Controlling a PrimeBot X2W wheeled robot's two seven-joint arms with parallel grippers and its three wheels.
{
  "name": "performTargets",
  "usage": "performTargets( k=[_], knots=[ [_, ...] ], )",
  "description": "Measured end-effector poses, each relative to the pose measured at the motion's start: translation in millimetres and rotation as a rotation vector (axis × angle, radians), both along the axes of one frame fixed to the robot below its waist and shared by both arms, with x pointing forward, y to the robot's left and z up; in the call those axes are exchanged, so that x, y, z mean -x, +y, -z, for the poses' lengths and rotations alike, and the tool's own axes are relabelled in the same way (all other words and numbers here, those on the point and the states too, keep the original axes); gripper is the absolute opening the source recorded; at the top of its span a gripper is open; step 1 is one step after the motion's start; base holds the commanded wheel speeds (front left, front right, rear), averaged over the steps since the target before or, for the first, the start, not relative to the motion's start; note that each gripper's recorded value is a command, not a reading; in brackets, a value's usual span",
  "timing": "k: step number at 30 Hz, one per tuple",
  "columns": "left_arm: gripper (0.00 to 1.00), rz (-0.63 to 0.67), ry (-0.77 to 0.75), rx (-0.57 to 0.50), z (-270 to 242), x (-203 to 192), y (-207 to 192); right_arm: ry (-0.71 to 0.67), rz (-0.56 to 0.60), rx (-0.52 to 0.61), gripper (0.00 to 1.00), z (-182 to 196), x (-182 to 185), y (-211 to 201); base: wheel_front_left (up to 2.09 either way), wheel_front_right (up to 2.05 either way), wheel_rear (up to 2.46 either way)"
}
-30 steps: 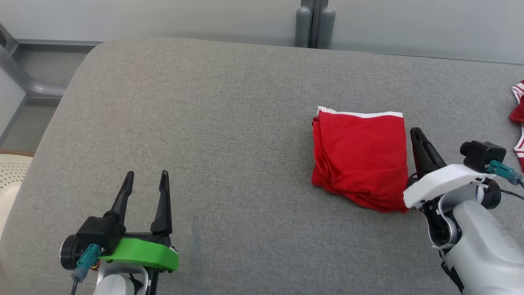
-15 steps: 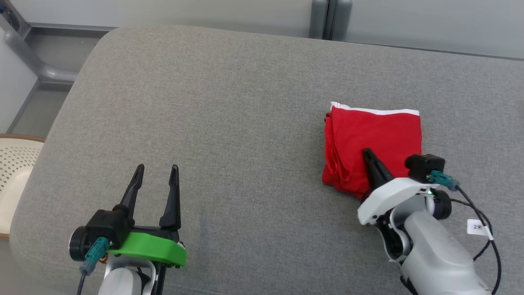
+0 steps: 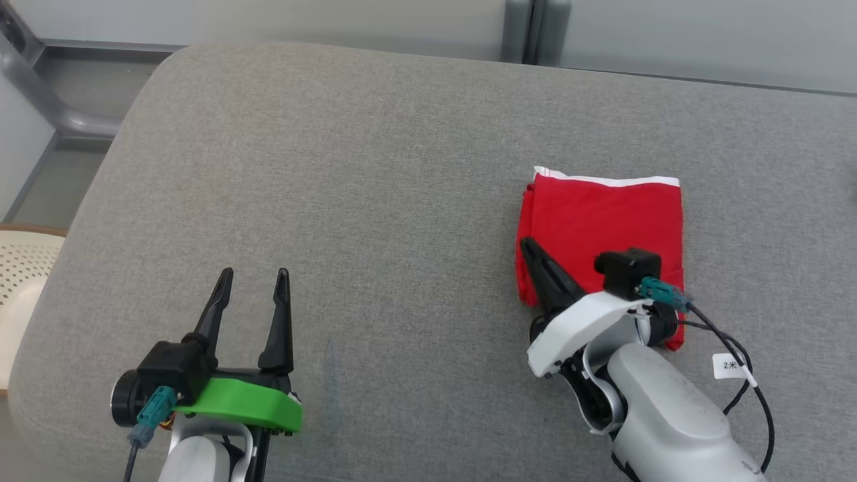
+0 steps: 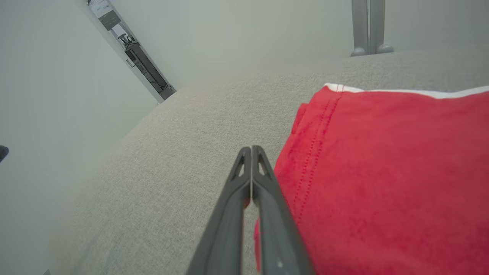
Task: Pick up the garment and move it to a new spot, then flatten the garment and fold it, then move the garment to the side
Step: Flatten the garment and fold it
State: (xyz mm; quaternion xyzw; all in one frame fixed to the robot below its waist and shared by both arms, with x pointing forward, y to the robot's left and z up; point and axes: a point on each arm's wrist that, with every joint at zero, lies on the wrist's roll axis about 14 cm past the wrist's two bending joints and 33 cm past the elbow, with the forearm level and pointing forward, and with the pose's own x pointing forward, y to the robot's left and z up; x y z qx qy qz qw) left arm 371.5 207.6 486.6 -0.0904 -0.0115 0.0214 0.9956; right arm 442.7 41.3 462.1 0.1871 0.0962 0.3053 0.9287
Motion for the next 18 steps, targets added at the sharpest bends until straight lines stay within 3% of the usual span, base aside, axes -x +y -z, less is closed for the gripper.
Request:
performTargets(
  k=[8, 16, 17, 18],
  knots=[
    [1.0, 0.041, -0.011, -0.002, -2, -10, -13, -0.171, 0.154, 0.032, 0.0, -43, -22, -65, 0.0, 0.0, 0.0],
    [1.0, 0.085, -0.01, -0.007, -1, -16, -29, -0.26, 0.319, 0.135, 0.0, -58, -10, -148, 0.0, 0.0, 0.0],
    [1.0, 0.088, -0.01, -0.011, -1, -16, -30, -0.265, 0.338, 0.146, 0.09, -58, -6, -157, 0.0, 0.0, 0.0],
    [1.0, 0.091, -0.012, -0.012, -1, -17, -31, -0.268, 0.352, 0.158, 0.38, -58, -3, -165, 0.0, 0.0, 0.0]
  ],
)
